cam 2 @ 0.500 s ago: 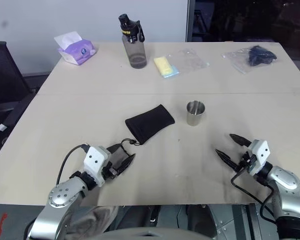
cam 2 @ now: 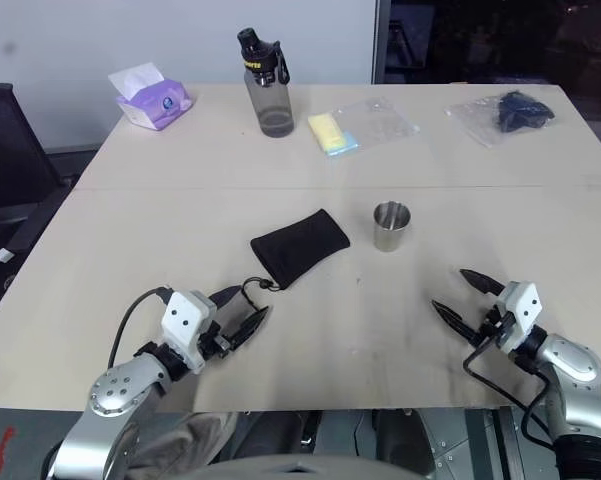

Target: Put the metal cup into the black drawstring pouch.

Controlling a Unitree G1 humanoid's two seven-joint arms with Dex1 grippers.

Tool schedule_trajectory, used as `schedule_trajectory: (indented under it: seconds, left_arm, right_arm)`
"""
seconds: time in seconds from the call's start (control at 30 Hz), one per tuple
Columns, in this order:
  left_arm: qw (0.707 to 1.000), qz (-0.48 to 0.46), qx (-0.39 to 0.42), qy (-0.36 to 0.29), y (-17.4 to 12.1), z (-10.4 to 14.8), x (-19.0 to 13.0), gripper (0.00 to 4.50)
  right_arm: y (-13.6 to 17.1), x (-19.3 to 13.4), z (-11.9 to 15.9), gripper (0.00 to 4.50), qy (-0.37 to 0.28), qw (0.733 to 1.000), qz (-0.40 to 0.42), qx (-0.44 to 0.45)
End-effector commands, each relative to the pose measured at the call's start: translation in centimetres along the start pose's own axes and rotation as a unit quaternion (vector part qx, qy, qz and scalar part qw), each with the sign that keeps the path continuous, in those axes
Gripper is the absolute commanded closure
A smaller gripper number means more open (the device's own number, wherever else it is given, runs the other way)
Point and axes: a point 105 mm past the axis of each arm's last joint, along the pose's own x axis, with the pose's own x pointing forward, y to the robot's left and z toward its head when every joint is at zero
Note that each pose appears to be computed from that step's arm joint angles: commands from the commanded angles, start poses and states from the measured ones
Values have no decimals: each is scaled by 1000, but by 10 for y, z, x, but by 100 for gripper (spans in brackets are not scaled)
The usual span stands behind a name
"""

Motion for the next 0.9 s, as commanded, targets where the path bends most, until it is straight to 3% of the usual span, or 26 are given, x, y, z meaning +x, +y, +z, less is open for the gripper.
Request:
schedule_trajectory:
  seconds: [0.03, 0.3, 0.43, 0.53, 0.67, 0.9]
  left_arm:
    - [1000, -1, 19, -23, 3, 14, -2, 115]
    - [998, 17, 30, -58, 30, 30, -1, 115]
    - [993, -34, 101, -48, 33, 35, -1, 115]
    - [975, -99, 195, -31, 30, 37, -1, 115]
    - [946, -111, 304, -28, 46, 45, 9, 115]
    - [883, -109, 454, -49, 64, 57, 24, 115]
  right_arm:
    - [0, -2, 10, 16, -25, 1000, -1, -10]
    - [26, 4, 20, 16, -49, 997, 55, -7]
    - [51, 9, 29, 16, -57, 992, 111, -8]
    - [70, 17, 44, 16, -72, 986, 150, 14]
    - [78, 29, 63, 16, -100, 983, 150, 23]
    - [81, 30, 65, 16, -101, 985, 138, 21]
